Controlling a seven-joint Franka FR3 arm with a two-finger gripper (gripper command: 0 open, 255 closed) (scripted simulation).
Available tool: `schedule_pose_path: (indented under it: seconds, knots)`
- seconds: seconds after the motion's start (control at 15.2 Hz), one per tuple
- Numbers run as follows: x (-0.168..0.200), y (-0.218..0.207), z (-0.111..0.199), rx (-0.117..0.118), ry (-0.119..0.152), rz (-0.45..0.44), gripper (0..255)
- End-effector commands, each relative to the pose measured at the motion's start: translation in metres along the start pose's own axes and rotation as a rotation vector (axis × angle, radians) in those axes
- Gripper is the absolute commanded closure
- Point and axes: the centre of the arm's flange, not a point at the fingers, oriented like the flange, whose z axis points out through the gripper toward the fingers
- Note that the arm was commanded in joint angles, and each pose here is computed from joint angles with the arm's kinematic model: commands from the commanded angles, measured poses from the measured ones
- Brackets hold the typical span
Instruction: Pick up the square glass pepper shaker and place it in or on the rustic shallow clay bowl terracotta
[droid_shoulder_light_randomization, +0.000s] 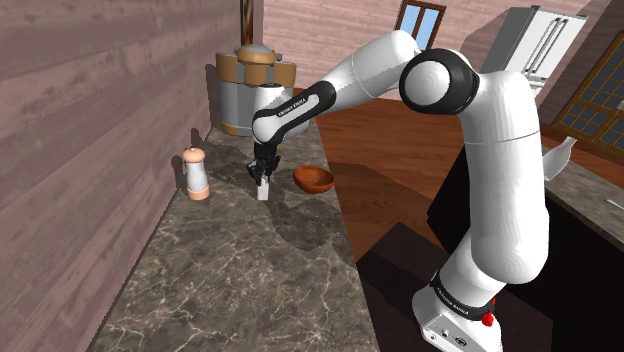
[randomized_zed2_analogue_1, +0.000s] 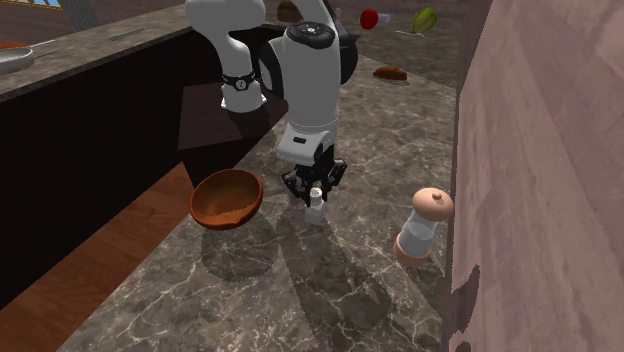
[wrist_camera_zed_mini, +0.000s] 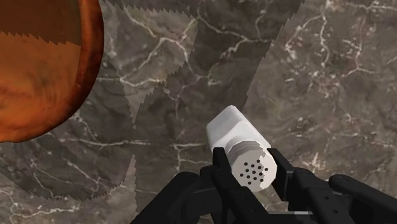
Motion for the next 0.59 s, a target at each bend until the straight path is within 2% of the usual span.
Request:
schedule_pose_path:
  seconds: [0.0,0.13,0.53]
  knots:
    - [0.0,0.0,0.0,0.0,0.0,0.0,255]
    - [0.0,0.0,0.0,0.0,0.0,0.0,255]
    - [0.001,-0.001,-0.031,0.0,0.0,0.0,255]
